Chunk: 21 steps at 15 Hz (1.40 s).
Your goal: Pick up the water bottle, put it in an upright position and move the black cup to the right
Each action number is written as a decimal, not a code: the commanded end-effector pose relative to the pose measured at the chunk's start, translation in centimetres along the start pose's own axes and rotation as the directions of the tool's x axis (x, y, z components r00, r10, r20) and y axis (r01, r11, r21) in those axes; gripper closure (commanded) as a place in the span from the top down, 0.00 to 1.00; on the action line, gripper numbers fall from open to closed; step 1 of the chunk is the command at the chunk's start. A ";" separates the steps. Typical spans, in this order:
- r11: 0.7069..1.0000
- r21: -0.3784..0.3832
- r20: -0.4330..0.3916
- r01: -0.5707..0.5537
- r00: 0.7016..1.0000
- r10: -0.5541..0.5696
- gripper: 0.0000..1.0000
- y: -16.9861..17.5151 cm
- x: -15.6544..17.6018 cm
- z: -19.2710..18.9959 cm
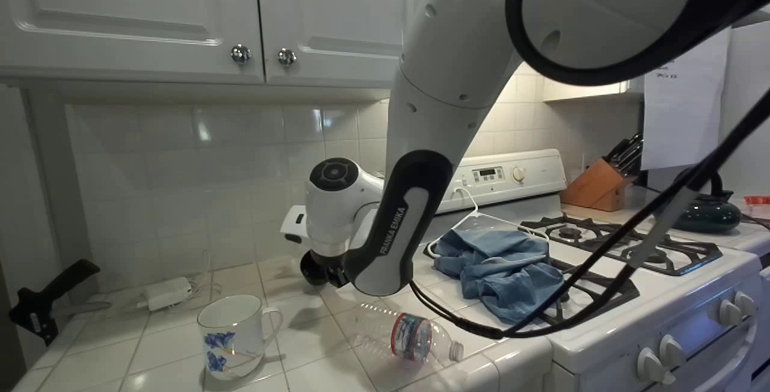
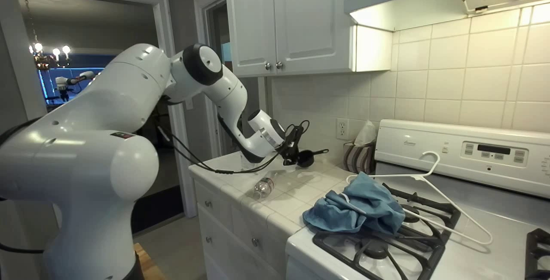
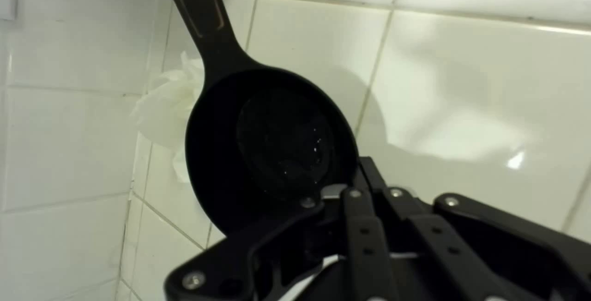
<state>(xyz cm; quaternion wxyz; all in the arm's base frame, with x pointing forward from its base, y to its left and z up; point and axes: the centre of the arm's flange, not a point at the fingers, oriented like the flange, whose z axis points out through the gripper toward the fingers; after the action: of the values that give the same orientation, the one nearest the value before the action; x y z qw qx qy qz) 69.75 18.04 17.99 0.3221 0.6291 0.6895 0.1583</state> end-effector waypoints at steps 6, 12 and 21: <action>1.000 -0.009 0.130 -0.020 0.991 0.021 0.01 -6.7 -3.1 -12.7; 0.977 0.020 0.062 -0.214 0.975 0.213 0.01 -11.9 -7.6 -16.8; 0.909 -0.018 0.005 -0.416 0.909 0.416 0.02 -14.0 -15.4 -16.9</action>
<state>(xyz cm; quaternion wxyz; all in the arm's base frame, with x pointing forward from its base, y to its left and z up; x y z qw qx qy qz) 48.20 4.01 25.60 0.2893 0.7595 0.5368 0.2266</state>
